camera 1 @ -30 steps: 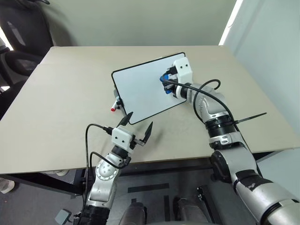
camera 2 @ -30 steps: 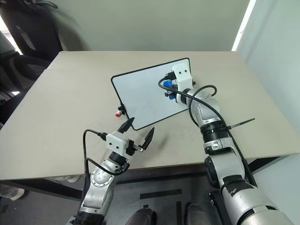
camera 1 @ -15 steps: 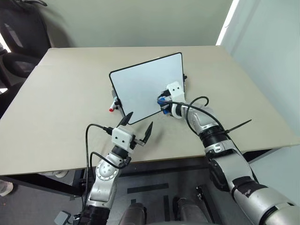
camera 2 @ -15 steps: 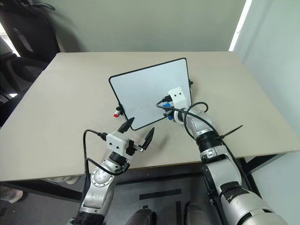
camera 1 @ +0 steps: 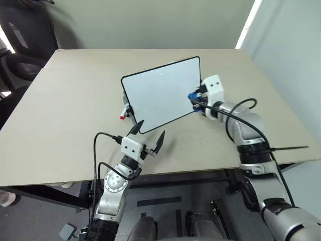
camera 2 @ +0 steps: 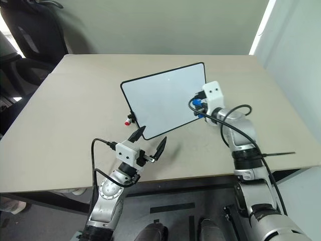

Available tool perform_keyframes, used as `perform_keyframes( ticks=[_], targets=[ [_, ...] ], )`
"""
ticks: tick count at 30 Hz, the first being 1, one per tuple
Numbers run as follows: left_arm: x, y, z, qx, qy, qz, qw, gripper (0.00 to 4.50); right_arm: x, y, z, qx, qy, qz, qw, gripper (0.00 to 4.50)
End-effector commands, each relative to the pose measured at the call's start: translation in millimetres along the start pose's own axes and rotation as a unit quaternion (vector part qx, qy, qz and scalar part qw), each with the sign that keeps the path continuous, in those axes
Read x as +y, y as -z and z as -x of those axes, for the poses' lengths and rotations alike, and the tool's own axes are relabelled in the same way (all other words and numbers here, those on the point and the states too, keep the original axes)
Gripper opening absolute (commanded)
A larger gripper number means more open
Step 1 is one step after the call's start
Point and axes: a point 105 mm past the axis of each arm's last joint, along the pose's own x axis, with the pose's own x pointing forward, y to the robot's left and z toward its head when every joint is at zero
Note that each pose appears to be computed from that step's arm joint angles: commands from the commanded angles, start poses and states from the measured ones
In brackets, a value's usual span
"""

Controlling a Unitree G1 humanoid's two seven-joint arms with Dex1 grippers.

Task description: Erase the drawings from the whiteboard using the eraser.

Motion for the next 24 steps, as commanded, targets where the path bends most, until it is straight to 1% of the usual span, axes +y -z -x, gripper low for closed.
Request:
perform_keyframes(
  ticks=[1,6,8,13,17,20,21,24],
  targets=[
    [-3.5,-6.0,-2.3,-0.015,0.007,-0.003,1.000,4.50,-19.9,4.5,20.6,-0.004,0.033,-0.018,0.999,0.39],
    [-5.7,-3.8,-2.9,-0.012,0.011,-0.001,1.000,4.50,-45.6,46.3,28.8,0.057,0.083,-0.024,0.995,0.39],
    [-6.4,-3.3,-3.3,-0.011,0.013,-0.001,1.000,4.50,-50.3,57.3,28.2,0.074,0.091,-0.031,0.993,0.39],
    [-7.0,-2.9,-3.6,-0.010,0.016,-0.001,1.000,4.50,-50.4,65.3,23.0,0.085,0.089,-0.037,0.992,0.39],
    [-5.3,-2.7,-3.0,-0.009,0.014,-0.002,1.000,4.50,-54.9,73.2,23.4,0.100,0.093,-0.035,0.990,1.68],
    [-3.4,-2.5,-2.3,-0.009,0.012,-0.003,1.000,4.50,-57.4,70.2,26.9,0.095,0.095,-0.033,0.990,2.67],
    [-2.8,-2.4,-2.0,-0.009,0.012,-0.003,1.000,4.50,-57.7,69.0,28.1,0.094,0.096,-0.033,0.990,3.07],
    [-0.8,-2.2,-1.3,-0.008,0.009,-0.004,1.000,4.50,-54.4,53.2,37.1,0.049,0.082,-0.046,0.994,4.13]
  ],
)
